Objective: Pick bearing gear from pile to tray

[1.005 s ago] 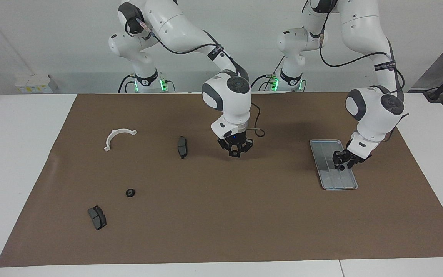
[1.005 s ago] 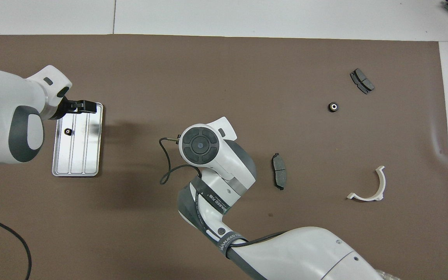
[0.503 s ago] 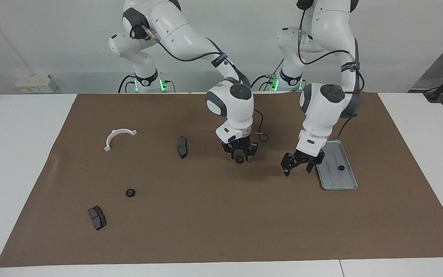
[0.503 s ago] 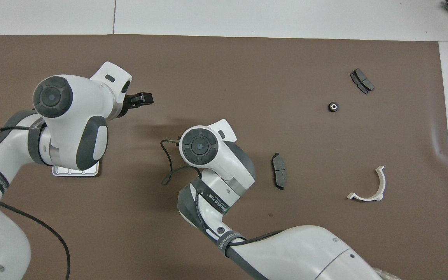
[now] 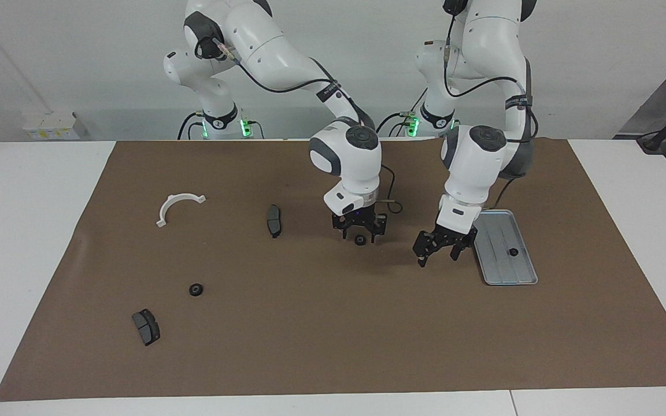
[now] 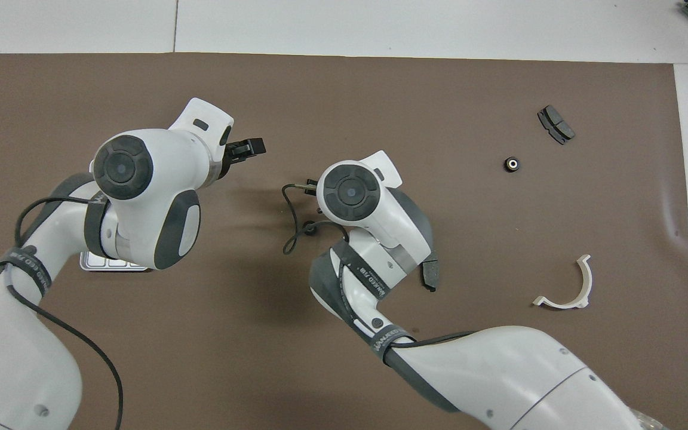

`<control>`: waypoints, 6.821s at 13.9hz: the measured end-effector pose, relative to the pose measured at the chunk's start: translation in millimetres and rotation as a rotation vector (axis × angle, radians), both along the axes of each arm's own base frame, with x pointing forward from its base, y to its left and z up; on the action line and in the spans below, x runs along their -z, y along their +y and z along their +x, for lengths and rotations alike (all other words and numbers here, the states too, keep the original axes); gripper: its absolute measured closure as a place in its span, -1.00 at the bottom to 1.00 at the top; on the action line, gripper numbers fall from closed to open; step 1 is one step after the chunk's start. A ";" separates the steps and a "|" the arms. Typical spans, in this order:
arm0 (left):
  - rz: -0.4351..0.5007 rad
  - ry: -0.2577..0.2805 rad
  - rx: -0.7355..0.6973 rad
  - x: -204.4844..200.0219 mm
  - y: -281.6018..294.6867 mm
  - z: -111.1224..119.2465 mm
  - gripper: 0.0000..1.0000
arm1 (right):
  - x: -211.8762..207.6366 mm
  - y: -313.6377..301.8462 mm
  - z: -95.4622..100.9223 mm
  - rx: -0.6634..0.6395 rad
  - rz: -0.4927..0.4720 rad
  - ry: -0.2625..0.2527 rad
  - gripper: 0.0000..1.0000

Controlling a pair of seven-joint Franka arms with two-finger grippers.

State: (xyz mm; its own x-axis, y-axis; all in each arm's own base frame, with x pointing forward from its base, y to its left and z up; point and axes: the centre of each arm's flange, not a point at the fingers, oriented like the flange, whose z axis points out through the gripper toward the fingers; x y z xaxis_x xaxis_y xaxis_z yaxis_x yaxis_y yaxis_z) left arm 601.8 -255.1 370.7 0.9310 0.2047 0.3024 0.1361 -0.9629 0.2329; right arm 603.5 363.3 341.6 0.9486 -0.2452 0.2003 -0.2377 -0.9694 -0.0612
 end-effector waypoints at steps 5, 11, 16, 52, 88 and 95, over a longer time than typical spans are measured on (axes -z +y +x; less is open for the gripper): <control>0.013 0.048 0.128 32.6 -91.6 -47.6 -0.65 | -64.5 -117.5 11.8 -0.018 -0.042 -0.022 -1.00; 0.137 0.121 0.250 64.8 -105.8 -75.5 -0.35 | -91.3 -213.2 27.2 -0.079 -0.066 0.005 -1.00; 0.159 0.144 0.282 74.8 -106.1 -84.1 -0.15 | -96.4 -295.5 40.0 -0.154 -0.047 0.013 -1.00; 0.211 0.182 0.265 9.3 228.1 35.7 -1.00 | 15.2 -317.8 73.5 -0.206 -0.037 0.032 0.30; 0.050 0.035 0.086 17.0 8.3 -10.1 -1.00 | -9.3 -14.5 -3.8 -0.004 0.051 -0.015 -1.00; 0.005 -0.012 0.215 39.4 -104.5 -61.9 -1.00 | -99.0 -163.6 4.4 -0.046 -0.038 -0.023 -1.00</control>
State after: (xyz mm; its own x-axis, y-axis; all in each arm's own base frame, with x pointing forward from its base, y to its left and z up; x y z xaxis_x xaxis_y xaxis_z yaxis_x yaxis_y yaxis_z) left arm 539.9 -359.6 331.3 0.9493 0.0004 0.3145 -0.0754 -0.9706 0.2288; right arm 607.9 199.6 440.6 0.9537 -0.1935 0.2302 -0.1920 -0.9810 -0.0289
